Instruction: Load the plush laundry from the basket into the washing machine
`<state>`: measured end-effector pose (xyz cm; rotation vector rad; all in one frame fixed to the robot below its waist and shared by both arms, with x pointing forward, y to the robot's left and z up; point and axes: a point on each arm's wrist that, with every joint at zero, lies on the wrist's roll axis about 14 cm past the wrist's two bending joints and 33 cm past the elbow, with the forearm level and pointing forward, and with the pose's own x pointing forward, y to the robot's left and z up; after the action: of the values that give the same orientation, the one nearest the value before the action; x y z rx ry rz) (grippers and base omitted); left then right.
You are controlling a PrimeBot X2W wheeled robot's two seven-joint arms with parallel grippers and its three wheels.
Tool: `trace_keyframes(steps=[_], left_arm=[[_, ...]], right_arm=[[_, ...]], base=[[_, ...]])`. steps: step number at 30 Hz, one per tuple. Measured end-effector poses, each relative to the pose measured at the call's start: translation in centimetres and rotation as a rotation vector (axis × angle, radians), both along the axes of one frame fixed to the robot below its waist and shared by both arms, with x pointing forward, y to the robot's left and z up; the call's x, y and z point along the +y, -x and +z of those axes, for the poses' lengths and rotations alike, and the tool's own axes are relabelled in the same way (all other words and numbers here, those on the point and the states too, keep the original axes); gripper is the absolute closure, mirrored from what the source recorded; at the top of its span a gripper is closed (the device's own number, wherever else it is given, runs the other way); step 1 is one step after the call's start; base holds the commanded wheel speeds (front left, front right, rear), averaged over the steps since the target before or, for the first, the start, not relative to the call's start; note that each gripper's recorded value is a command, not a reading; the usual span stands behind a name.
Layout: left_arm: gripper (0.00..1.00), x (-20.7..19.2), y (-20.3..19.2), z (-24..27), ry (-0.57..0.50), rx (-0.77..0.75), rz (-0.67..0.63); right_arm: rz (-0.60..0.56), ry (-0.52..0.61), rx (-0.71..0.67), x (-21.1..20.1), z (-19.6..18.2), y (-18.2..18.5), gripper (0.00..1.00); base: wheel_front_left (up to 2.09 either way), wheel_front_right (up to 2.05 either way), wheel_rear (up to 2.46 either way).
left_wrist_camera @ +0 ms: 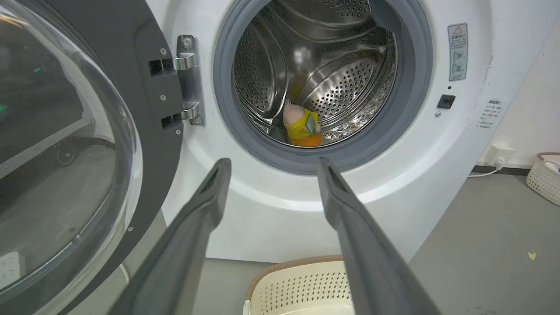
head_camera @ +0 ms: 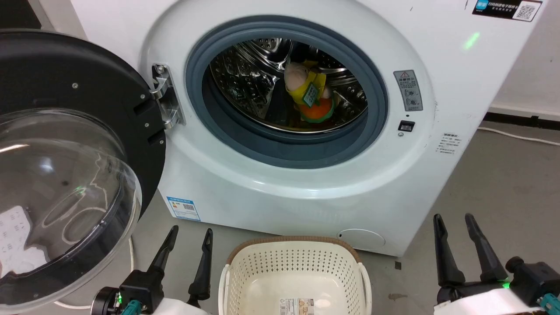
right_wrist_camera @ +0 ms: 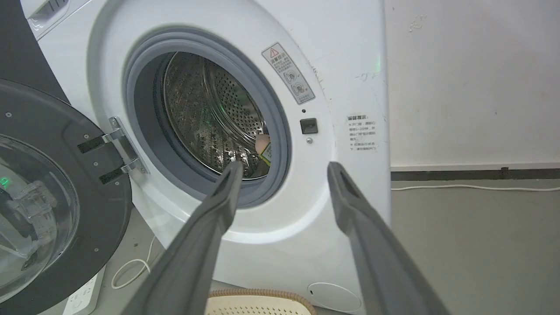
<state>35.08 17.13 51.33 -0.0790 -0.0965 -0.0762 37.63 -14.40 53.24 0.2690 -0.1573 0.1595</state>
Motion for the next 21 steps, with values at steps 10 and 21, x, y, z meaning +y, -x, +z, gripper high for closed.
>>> trace_keyframes(steps=[10, 21], left_arm=[[0.0, 0.1, 0.4, -0.3, -0.04, 0.005, -0.008], [1.0, 0.0, 0.2, -0.2, -0.041, 0.002, -0.011]], right_arm=[[-0.002, 0.004, 0.038, -0.1, -1.2, 0.8, 0.0], [0.005, 0.006, 0.063, 0.1, -2.0, 0.8, 1.0]], base=[[0.0, 0.0, 0.0], [0.0, 0.0, 0.0]])
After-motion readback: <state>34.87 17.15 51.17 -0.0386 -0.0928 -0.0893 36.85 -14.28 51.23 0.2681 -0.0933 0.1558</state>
